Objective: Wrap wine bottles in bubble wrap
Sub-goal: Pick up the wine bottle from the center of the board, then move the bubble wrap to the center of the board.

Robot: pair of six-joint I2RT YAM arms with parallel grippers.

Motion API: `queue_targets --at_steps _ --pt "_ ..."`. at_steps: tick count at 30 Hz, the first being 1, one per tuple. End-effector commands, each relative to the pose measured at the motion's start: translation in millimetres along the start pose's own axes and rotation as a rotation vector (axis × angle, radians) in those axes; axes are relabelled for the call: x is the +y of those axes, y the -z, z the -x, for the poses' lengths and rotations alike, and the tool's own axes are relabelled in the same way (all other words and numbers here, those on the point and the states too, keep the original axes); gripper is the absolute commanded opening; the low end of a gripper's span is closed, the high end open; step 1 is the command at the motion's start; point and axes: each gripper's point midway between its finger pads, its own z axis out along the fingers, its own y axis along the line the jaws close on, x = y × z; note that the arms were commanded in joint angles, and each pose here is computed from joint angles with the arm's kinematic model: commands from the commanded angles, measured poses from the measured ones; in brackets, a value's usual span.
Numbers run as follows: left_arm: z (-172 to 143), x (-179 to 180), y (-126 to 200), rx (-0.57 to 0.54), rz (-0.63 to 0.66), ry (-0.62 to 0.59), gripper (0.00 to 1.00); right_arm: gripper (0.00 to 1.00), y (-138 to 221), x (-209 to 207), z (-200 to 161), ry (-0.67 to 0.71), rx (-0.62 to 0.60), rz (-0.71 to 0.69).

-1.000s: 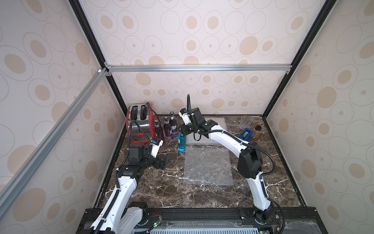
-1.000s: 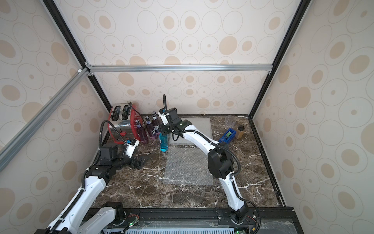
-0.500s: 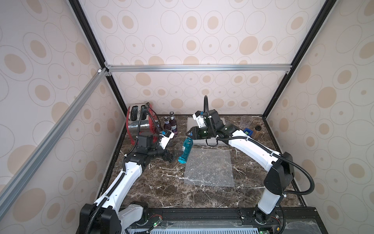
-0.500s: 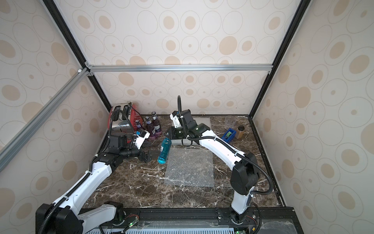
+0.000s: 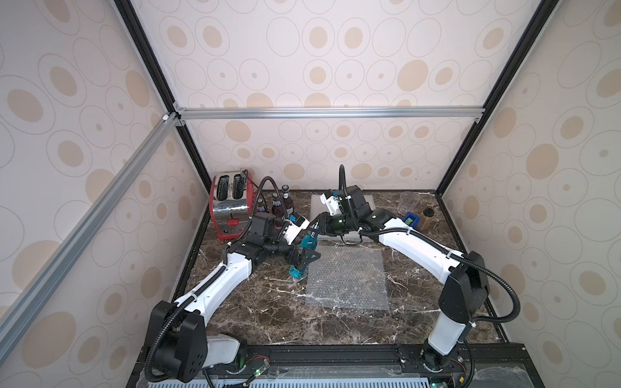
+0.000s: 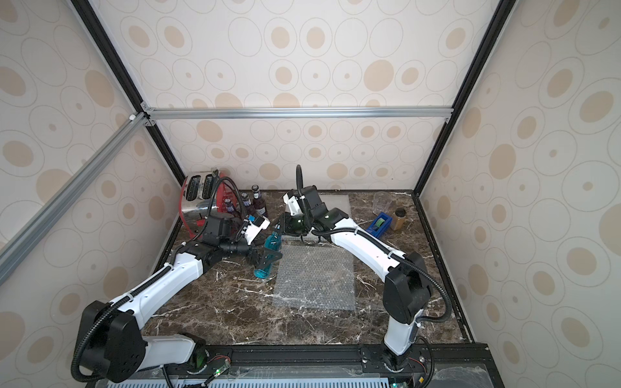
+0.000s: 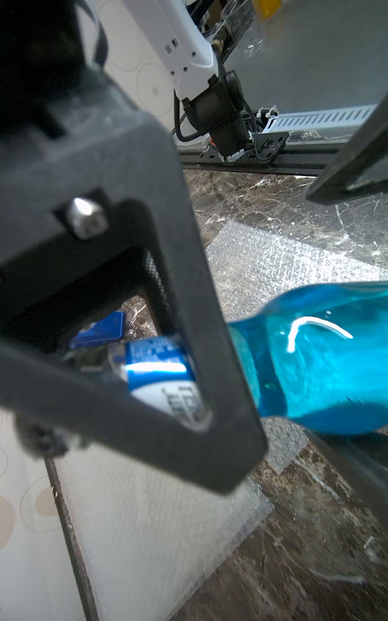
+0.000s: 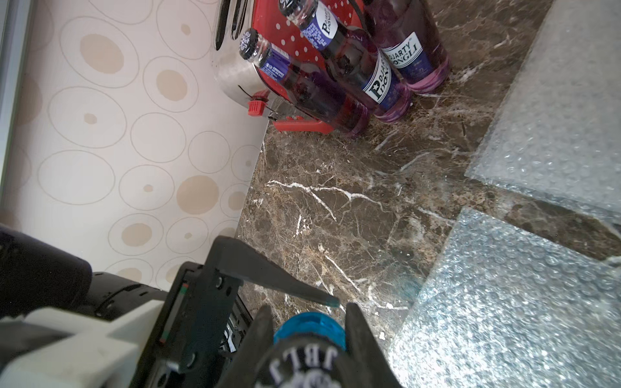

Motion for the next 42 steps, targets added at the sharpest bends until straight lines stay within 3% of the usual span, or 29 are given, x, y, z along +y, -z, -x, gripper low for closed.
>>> queue_targets --at_steps 1,8,12,14,15,16,18,24,30,34,42 --pt "13.0 -1.8 2.2 -0.007 0.019 0.003 0.86 0.00 30.5 45.2 22.0 0.032 -0.077 0.131" --pt "4.6 -4.3 5.1 0.002 0.029 0.060 0.46 0.00 37.3 40.5 20.5 0.034 -0.086 0.113" --pt "0.8 -5.1 5.2 -0.004 0.029 0.102 0.16 0.00 37.3 38.1 16.6 0.032 -0.076 0.107" --pt "3.1 -4.2 4.7 -0.022 0.031 0.144 0.02 0.11 38.3 36.7 15.6 0.029 -0.081 0.102" --pt "4.7 -3.7 5.2 -0.036 0.033 0.171 0.00 0.24 39.7 34.5 15.0 0.028 -0.084 0.091" --pt "6.8 -3.6 4.8 -0.051 0.031 0.198 0.00 0.38 41.9 31.9 13.9 0.034 -0.085 0.073" --pt "7.7 -2.0 2.0 -0.078 0.028 0.250 0.00 0.55 49.0 23.1 9.6 0.051 -0.083 0.020" --pt "7.9 -2.0 -24.2 -0.096 0.025 0.416 0.00 0.70 100.2 -42.7 -9.1 -0.029 -0.142 -0.185" --pt "13.0 4.6 -62.5 -0.066 0.071 0.636 0.00 0.67 154.2 -139.2 -66.8 -0.227 -0.138 -0.444" --pt "5.2 21.2 -85.6 -0.062 0.116 0.843 0.00 0.62 171.2 -189.2 -112.1 -0.322 -0.068 -0.600" --pt "-10.5 4.8 -132.6 0.050 0.099 0.887 0.00 0.46 166.3 -249.4 -177.4 -0.442 0.177 -0.764"
